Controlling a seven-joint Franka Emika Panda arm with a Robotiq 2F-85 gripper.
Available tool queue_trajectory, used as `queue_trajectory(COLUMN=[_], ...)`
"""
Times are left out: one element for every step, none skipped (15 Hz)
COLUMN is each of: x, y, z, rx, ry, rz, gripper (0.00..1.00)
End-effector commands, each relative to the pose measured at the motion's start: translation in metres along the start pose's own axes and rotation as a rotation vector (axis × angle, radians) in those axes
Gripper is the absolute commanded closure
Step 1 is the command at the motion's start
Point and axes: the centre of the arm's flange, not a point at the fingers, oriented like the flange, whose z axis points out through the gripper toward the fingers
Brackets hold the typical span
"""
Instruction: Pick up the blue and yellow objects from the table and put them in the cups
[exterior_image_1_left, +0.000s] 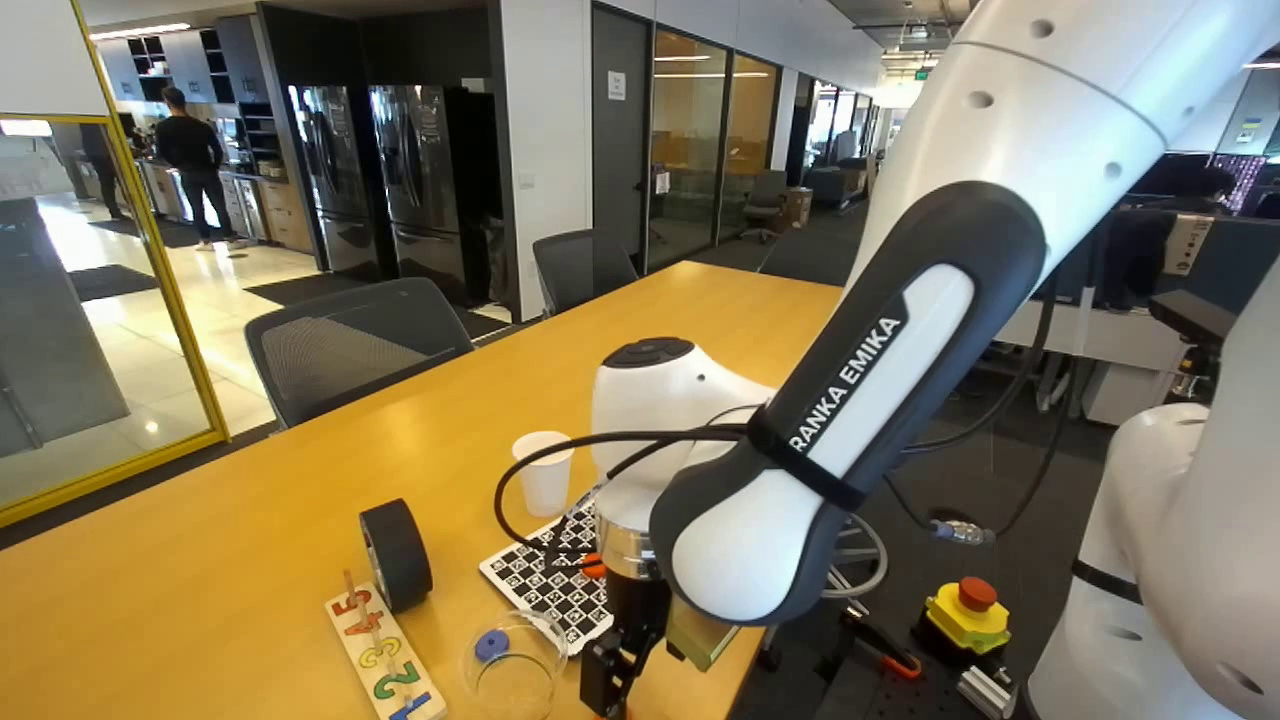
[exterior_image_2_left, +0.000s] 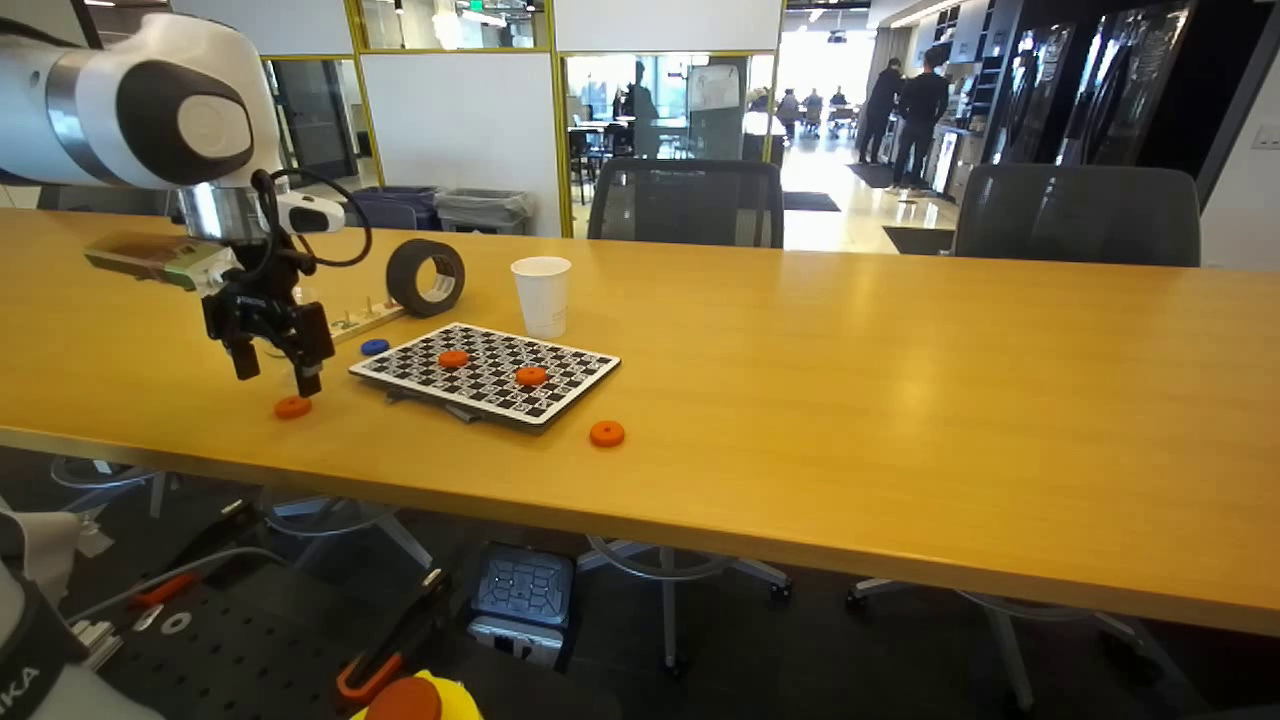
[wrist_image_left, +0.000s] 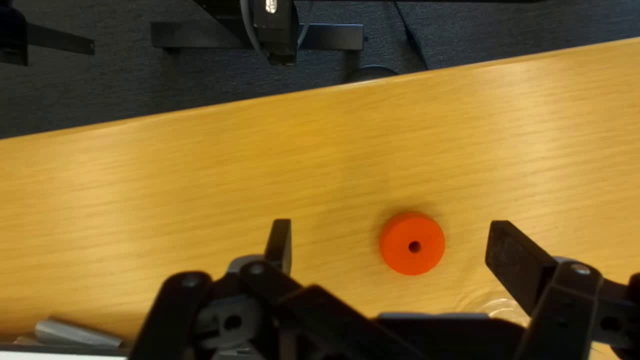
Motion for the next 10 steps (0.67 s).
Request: queue_trajectory(x=[0.003,0.002,0.003,0.002,0.003,0.002,0.002,0.002,0.003,0.004], y=[0.002,0.002,0.002,0.002,0.001,0.000,-0.002,-0.004,-0.006,-0.008], z=[0.027,0.031,0.033,0.035,0.037,0.037,0.038,0.039,0.039,0.039], rx=[0.005,0.007,0.011,0.013,0.014,0.016,0.016,0.014,0.008,0.001], ry=[0.023,0.028,0.032,0.038,0.042,0.052,0.059,0.068,0.074,0.077], rz=[0.008,0.008,0.007,0.007,0.005,0.002,0.000,-0.003,-0.010,-0.016], gripper=[0.00,0.00,0.00,0.00,0.00,0.00,0.00,0.00,0.00,0.00])
